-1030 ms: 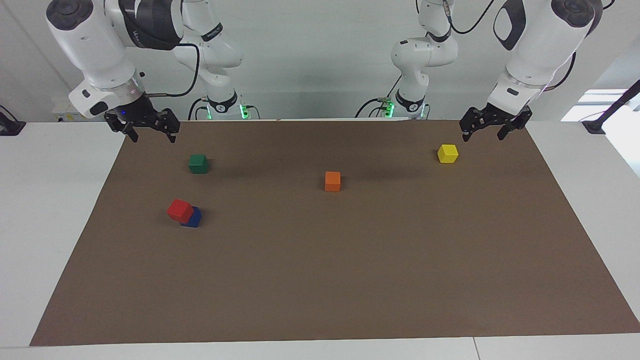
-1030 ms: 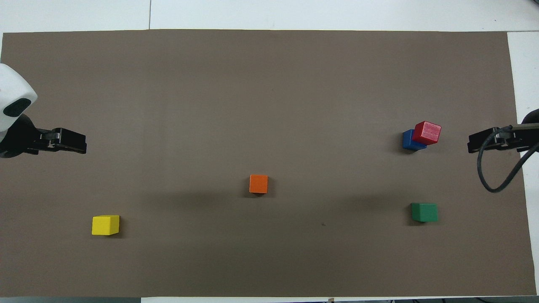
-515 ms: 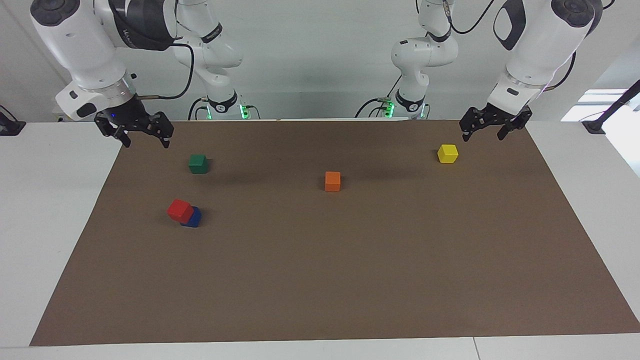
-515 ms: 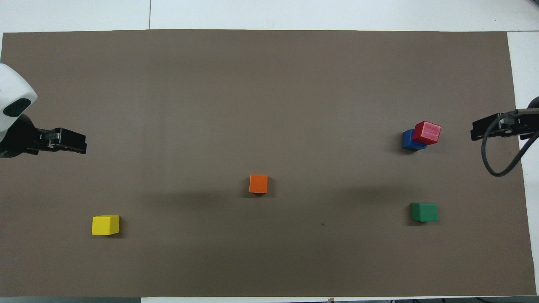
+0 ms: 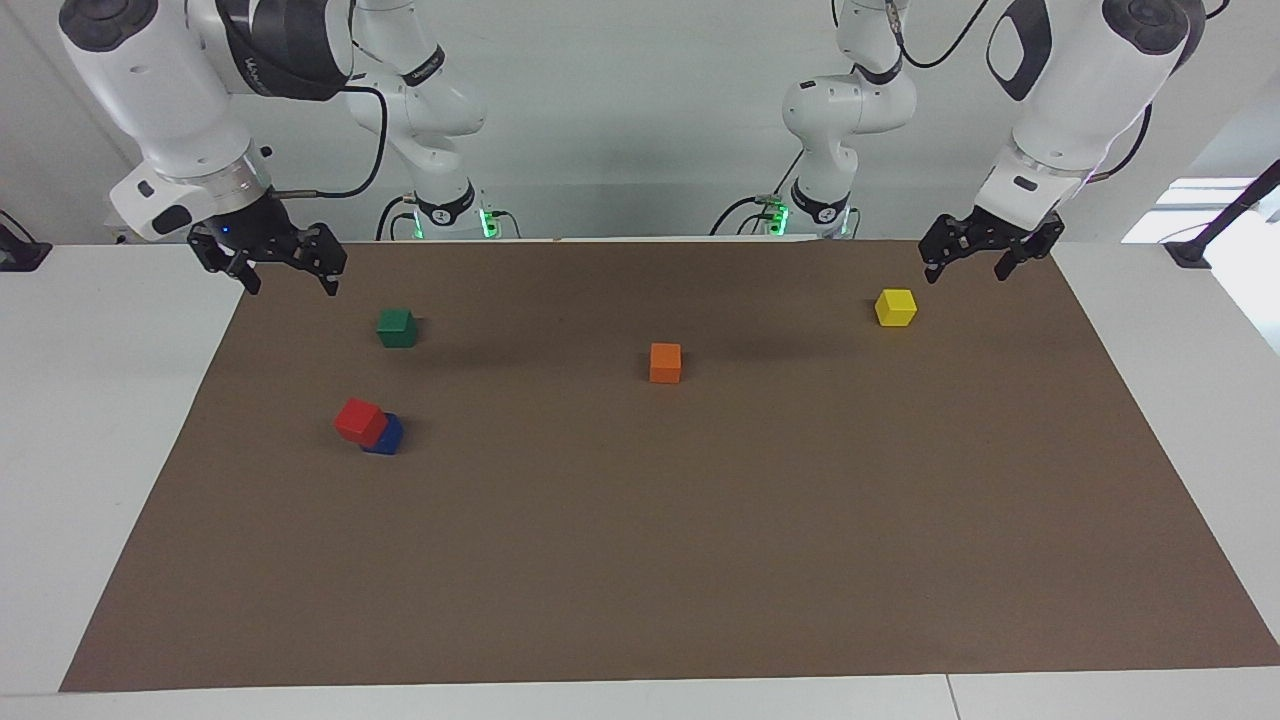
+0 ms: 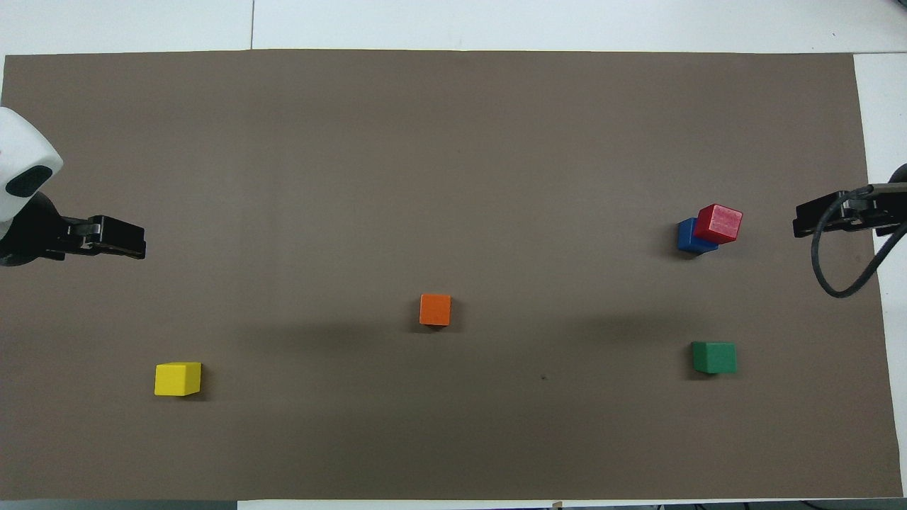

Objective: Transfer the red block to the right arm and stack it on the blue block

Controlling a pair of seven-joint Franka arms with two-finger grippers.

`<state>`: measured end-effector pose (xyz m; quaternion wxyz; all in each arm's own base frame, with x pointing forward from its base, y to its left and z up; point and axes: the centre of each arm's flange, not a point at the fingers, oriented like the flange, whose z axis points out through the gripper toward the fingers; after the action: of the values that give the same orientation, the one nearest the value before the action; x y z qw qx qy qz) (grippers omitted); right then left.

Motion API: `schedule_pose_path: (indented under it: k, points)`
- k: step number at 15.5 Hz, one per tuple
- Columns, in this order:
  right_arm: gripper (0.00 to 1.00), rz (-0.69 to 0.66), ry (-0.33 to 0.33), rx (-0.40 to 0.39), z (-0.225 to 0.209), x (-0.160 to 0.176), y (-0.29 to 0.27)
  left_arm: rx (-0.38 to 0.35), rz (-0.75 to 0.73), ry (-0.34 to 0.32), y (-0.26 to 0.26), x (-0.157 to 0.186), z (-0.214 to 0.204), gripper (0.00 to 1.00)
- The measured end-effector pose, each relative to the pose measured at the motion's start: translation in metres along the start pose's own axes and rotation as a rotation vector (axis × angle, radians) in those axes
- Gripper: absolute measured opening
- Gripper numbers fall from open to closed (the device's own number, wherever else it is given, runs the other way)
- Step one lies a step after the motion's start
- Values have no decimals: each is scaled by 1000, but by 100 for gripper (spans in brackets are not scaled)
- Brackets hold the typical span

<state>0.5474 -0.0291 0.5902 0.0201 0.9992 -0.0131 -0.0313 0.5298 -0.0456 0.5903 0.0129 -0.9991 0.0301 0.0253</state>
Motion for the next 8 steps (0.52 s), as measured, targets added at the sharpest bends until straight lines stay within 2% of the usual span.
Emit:
schedule_pose_path:
  k: [8]
  points:
    - [100,15,-6,40,1,-1,4,0,0,0,0,0,0,100]
